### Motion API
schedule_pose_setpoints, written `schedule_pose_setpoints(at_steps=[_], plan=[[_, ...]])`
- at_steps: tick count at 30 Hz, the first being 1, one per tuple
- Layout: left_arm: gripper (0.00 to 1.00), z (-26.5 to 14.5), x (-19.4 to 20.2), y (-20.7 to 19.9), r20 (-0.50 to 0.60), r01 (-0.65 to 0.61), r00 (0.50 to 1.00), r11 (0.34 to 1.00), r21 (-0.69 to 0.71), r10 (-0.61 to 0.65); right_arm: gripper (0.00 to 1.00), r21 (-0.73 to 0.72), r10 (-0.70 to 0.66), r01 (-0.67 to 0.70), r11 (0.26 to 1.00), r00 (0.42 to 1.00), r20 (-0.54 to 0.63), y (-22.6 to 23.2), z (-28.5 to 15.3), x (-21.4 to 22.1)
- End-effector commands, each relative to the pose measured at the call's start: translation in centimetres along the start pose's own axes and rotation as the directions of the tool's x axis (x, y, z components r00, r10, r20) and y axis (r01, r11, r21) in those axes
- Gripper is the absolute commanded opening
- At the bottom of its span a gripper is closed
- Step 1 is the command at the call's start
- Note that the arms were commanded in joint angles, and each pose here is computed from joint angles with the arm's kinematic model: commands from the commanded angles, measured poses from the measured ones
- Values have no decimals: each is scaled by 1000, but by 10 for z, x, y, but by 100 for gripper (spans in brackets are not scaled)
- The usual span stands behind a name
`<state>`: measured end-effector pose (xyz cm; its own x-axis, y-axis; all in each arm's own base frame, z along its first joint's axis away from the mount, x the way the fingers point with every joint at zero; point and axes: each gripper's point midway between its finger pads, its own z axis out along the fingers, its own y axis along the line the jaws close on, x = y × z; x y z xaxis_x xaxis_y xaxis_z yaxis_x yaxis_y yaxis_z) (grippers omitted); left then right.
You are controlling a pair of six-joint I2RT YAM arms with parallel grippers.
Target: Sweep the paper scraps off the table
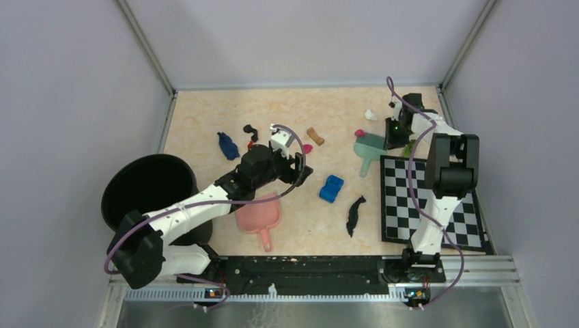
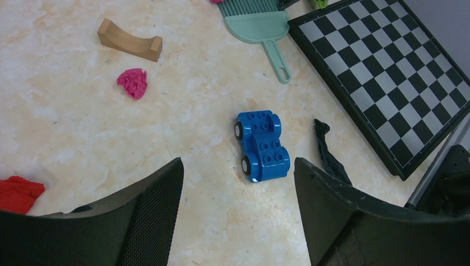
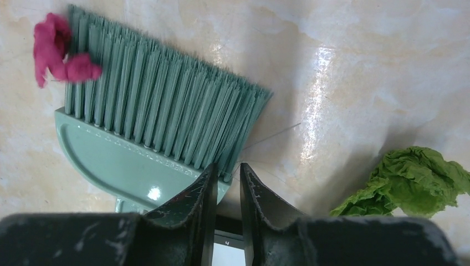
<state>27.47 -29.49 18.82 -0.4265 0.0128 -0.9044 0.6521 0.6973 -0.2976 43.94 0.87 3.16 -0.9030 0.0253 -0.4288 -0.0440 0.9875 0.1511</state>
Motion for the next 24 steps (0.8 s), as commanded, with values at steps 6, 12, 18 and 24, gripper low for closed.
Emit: schedule_pose_setpoints(at_steps=[6, 12, 18, 24], plan=[[78, -3, -6, -6, 31, -4, 1000, 1000, 21, 4, 32, -25, -16, 17, 1000, 998, 62, 12, -35, -8], [78, -2, -5, -7, 26, 3, 1000, 1000, 29, -3, 34, -42, -18, 19, 999, 1000, 18, 14, -32, 6], [78, -5, -5, -6, 29, 1, 1000, 1000, 19, -2, 34, -35, -14, 14, 999, 1000, -13, 10, -18, 11], [78, -7, -4, -5, 25, 6, 1000, 1000, 16, -7, 35, -58, -25, 22, 998, 999, -48, 13, 2, 10]])
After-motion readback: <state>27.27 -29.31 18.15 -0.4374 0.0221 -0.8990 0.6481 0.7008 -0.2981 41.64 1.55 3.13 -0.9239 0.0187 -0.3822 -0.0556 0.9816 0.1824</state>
